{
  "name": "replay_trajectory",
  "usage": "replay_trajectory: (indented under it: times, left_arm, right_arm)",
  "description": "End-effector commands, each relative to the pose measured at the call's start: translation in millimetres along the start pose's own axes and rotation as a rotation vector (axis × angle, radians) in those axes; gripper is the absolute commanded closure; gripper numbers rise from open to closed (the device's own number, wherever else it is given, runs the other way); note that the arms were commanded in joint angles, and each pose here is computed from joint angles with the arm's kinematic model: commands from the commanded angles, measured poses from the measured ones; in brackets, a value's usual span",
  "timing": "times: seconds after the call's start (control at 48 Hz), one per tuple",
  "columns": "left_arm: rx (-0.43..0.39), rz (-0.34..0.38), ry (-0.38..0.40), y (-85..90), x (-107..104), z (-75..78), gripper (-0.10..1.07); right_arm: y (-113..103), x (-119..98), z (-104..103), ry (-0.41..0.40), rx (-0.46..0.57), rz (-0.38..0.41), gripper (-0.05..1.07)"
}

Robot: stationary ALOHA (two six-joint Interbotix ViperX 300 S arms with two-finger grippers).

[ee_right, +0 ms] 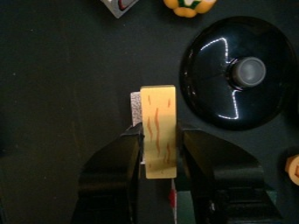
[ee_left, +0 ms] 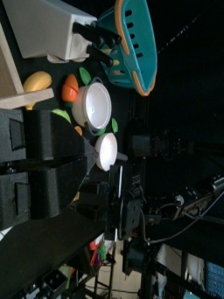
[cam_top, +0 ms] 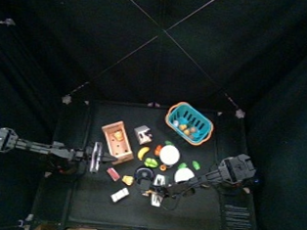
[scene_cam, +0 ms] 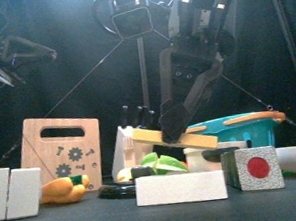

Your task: Place egg block on rice

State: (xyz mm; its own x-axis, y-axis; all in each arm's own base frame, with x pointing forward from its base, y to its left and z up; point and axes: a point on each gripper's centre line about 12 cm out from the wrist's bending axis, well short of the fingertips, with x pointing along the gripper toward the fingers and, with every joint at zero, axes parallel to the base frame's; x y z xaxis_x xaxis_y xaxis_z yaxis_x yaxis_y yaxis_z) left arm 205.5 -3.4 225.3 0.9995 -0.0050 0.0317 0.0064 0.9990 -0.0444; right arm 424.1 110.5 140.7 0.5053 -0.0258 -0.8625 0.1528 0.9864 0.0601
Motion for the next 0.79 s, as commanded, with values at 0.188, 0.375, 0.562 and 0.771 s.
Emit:
replay_trajectory:
  times: [0.188,0.375,0.562,0.771]
  left_arm:
    - [-0.001,0.002,-0.015,0.2,1.7,4.0,0.78]
    - [-0.001,0.002,-0.014,0.2,1.7,3.8,0.78]
    - [-0.001,0.002,-0.012,0.3,1.4,3.2,0.78]
    - [-0.001,0.002,-0.014,0.3,1.3,3.5,0.78]
  right_arm:
    - [2.1,-3.4,10.9,-0.026,0.005,0.01,0.4]
    - [3.8,1.0,12.8,-0.025,0.004,0.009,0.4]
    - [2.7,2.9,10.6,-0.01,0.004,-0.001,0.4]
    - [2.5,2.3,10.2,-0.003,0.002,-0.009,0.39]
